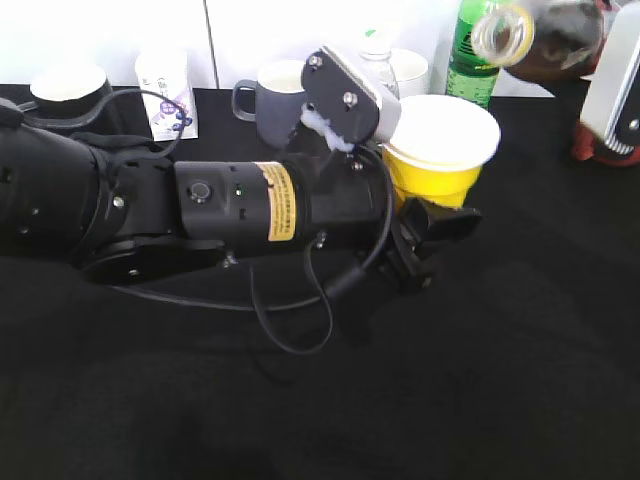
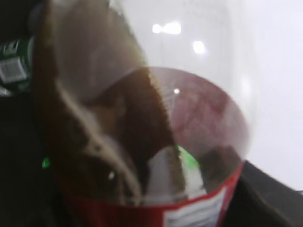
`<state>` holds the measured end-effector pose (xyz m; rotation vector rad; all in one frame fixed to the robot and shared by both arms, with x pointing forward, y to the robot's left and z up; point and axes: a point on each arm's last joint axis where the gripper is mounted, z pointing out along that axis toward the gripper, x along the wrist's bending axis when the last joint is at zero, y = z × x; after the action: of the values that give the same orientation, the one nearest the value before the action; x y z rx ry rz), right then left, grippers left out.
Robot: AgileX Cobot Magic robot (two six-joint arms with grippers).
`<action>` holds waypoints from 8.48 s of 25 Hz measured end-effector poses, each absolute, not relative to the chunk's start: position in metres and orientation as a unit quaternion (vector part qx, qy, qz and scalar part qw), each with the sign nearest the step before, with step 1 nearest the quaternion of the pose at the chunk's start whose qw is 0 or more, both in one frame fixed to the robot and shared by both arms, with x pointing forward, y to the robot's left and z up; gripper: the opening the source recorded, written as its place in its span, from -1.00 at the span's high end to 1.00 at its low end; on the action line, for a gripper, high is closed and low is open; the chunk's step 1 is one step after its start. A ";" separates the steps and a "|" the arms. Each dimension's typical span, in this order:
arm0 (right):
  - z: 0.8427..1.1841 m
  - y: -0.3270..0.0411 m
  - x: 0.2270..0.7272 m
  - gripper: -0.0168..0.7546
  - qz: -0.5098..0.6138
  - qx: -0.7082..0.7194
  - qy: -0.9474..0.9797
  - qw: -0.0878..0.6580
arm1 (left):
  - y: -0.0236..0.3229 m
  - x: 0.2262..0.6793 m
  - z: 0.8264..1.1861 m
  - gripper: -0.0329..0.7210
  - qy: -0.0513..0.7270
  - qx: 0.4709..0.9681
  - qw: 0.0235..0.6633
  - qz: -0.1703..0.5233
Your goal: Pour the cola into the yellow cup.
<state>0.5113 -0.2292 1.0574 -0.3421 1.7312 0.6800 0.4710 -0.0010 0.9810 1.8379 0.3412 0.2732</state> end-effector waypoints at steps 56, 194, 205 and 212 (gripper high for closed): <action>1.049 -0.232 0.511 -0.37 0.184 -0.260 0.740 0.593 | -0.003 0.466 0.977 -0.25 0.132 0.804 0.569 0.110; 1.056 -0.316 0.235 -0.59 0.432 0.535 0.661 0.300 | 0.296 0.256 1.056 -0.33 0.472 0.753 0.390 0.242; 1.055 -0.313 0.237 -0.58 0.440 0.531 0.658 0.303 | 0.297 0.256 1.056 -0.30 0.482 0.745 0.388 0.248; 1.055 -0.311 0.233 -0.58 0.396 0.615 0.580 0.360 | 0.300 0.257 1.056 -0.22 0.547 0.699 0.364 0.282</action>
<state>0.2334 -0.3114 1.0552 1.5846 1.4955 1.0205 0.2566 0.2998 1.0560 1.7996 1.4075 0.7252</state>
